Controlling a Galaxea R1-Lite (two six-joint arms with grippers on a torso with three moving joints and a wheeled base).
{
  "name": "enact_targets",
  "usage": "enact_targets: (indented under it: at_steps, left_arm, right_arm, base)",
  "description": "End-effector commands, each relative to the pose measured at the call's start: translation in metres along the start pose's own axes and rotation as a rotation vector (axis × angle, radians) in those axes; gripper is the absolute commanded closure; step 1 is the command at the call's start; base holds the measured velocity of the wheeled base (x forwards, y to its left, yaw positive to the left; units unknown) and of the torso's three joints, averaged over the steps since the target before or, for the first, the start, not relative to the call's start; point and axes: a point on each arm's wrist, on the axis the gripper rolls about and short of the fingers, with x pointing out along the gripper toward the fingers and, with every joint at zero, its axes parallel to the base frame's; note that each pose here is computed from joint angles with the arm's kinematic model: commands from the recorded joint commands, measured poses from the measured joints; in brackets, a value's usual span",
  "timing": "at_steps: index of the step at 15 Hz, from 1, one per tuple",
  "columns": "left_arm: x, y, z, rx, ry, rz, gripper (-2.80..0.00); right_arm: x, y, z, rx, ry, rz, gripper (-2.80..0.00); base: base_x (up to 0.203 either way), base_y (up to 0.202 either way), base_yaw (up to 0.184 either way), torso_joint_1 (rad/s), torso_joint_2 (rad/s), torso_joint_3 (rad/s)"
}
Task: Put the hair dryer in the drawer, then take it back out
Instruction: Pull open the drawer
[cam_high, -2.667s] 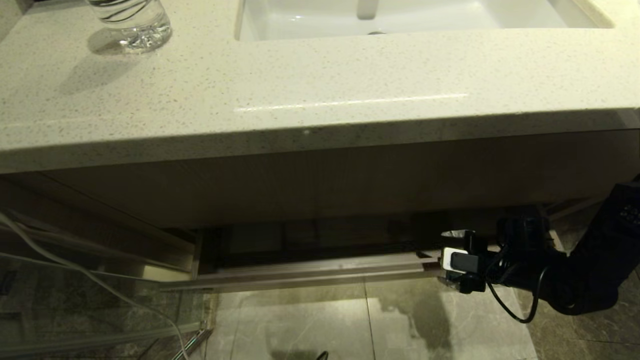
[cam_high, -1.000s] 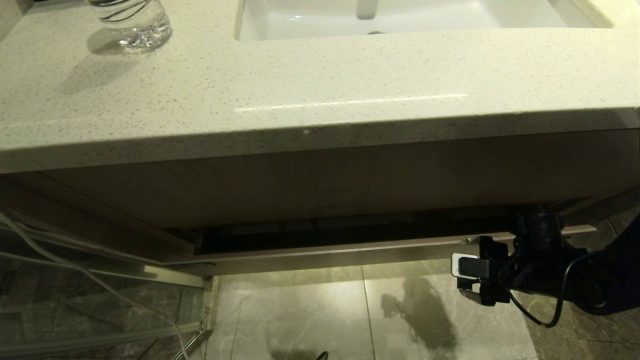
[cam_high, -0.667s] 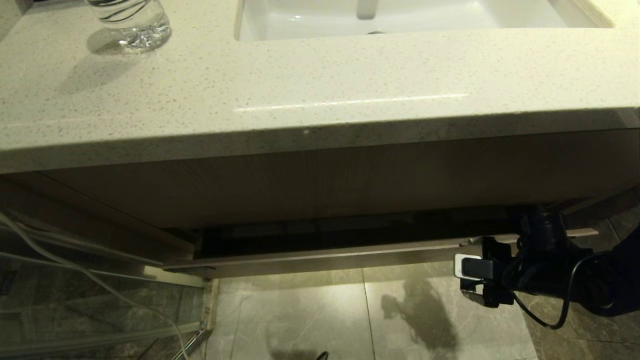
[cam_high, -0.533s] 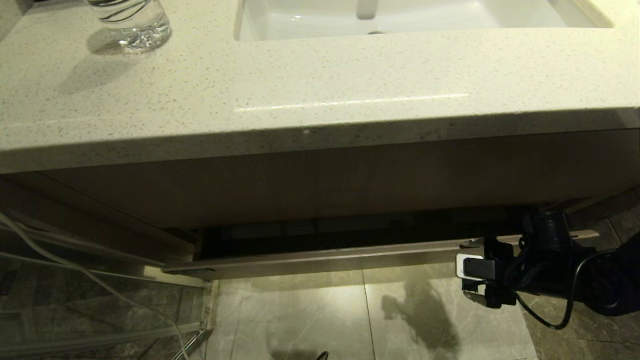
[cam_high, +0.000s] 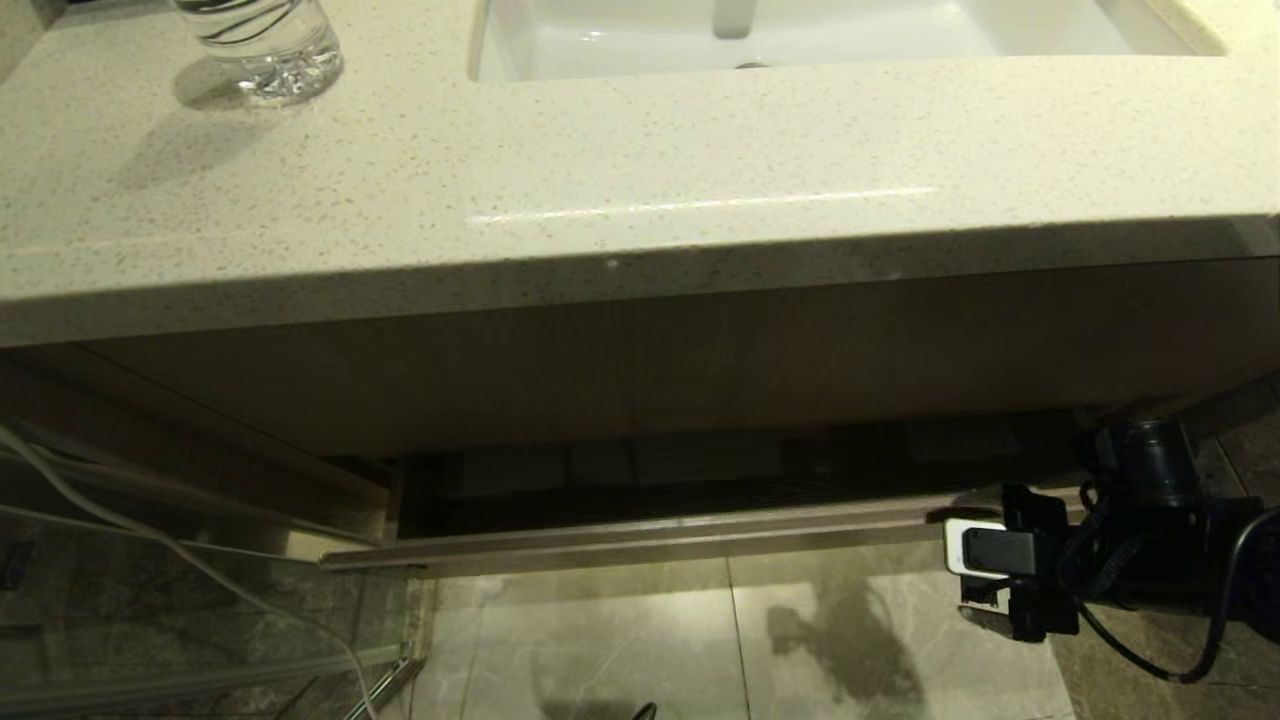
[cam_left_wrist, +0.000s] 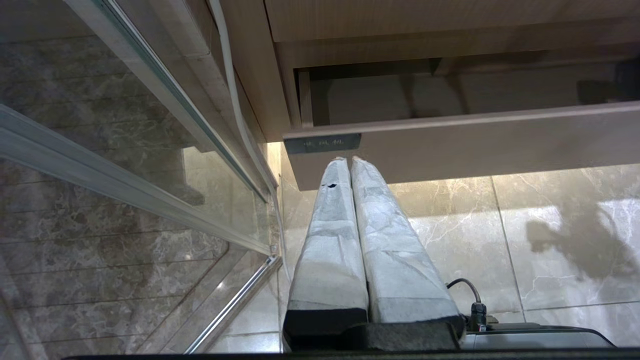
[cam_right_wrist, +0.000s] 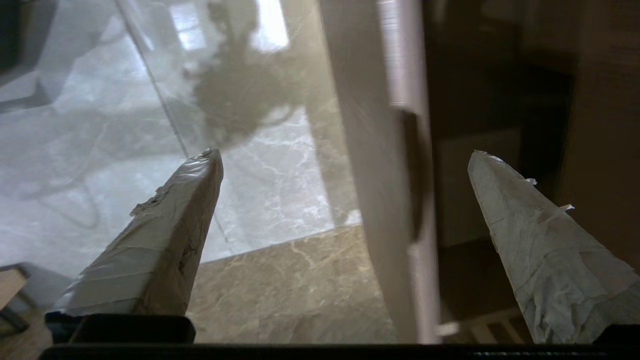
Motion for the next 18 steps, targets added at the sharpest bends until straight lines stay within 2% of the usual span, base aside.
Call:
enact_targets:
  at_steps: [1, 8, 9, 10, 18]
  left_arm:
    - [0.0, 0.0, 0.0, 0.0, 0.0, 0.002, 0.0]
    - [0.0, 0.0, 0.0, 0.0, 0.0, 0.001, 0.0]
    - [0.0, 0.0, 0.0, 0.0, 0.0, 0.0, 0.0]
    - [0.0, 0.0, 0.0, 0.0, 0.0, 0.0, 0.0]
    - [0.0, 0.0, 0.0, 0.0, 0.0, 0.002, 0.0]
  right_arm:
    - [-0.02, -0.009, 0.005, -0.021, -0.016, -0.076, -2.8]
    - [-0.081, -0.003, 0.013, -0.005, -0.045, -0.151, -2.8]
    - [-0.089, -0.001, 0.014, 0.0, -0.048, -0.154, -1.16]
    - [-0.096, 0.001, 0.015, -0.003, -0.052, -0.161, 0.0]
    - [-0.174, 0.025, 0.023, 0.014, -0.114, -0.268, 0.0]
  base:
    - [0.0, 0.0, 0.0, 0.0, 0.0, 0.0]
    - [0.0, 0.0, 0.0, 0.0, 0.0, 0.0]
    - [0.0, 0.0, 0.0, 0.0, 0.0, 0.0]
    - [0.0, 0.0, 0.0, 0.0, 0.0, 0.0]
    - [0.0, 0.0, 0.0, 0.0, 0.0, 0.0]
